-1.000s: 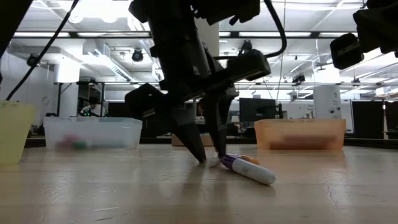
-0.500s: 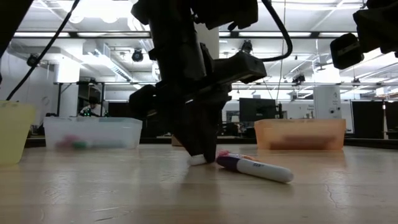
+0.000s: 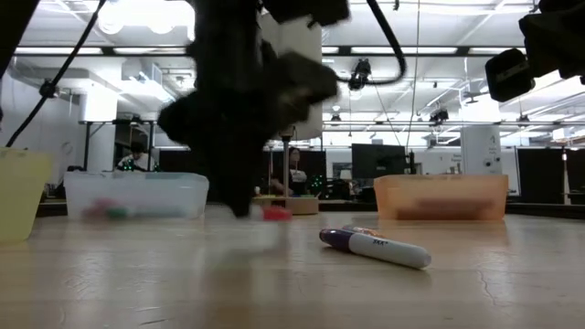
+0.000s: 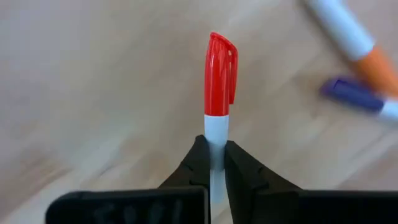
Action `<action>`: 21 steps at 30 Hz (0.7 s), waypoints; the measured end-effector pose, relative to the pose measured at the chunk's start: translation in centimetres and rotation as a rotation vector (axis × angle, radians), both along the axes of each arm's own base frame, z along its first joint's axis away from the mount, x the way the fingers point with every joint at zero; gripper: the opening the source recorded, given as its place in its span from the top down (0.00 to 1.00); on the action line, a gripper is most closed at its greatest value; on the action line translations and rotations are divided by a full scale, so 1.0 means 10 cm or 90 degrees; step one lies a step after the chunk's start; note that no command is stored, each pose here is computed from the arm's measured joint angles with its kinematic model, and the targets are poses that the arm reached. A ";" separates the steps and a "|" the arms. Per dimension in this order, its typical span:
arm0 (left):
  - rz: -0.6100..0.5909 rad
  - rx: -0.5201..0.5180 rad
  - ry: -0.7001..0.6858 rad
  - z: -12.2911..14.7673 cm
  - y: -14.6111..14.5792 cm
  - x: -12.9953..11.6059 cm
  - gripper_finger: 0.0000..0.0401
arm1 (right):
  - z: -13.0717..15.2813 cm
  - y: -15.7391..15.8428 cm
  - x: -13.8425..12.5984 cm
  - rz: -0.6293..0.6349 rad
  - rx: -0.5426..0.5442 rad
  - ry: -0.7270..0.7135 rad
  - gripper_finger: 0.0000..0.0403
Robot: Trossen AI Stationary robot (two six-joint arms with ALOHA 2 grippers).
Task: Pick & Place Markers
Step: Put the small red highlighter pen into the yellow bin
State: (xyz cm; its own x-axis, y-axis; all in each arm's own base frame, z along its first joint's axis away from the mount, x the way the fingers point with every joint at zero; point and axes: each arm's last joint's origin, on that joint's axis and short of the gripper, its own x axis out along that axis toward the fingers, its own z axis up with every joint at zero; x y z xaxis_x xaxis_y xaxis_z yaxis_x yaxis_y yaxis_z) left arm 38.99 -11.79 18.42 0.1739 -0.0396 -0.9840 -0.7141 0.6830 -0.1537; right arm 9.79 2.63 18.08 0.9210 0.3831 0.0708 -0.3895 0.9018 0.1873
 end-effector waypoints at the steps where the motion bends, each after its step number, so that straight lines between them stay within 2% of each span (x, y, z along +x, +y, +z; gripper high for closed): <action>1: -0.009 0.005 0.007 0.06 0.00 -0.04 0.95 | 0.00 0.00 0.00 0.000 0.000 0.000 0.98; 7: -0.095 0.016 0.008 0.48 -0.05 -0.31 0.96 | 0.00 0.00 0.00 0.000 0.000 0.000 0.98; 13: -0.176 0.038 0.017 0.98 -0.33 -0.88 0.96 | 0.00 0.00 0.00 0.000 0.000 0.000 0.98; 17: -0.182 0.058 -0.012 1.21 -0.52 -1.30 0.96 | 0.00 0.00 0.00 0.000 0.000 0.000 0.98; 21: -0.137 0.059 -0.031 1.25 -0.69 -1.70 0.96 | 0.00 0.00 0.00 0.000 0.000 0.000 0.98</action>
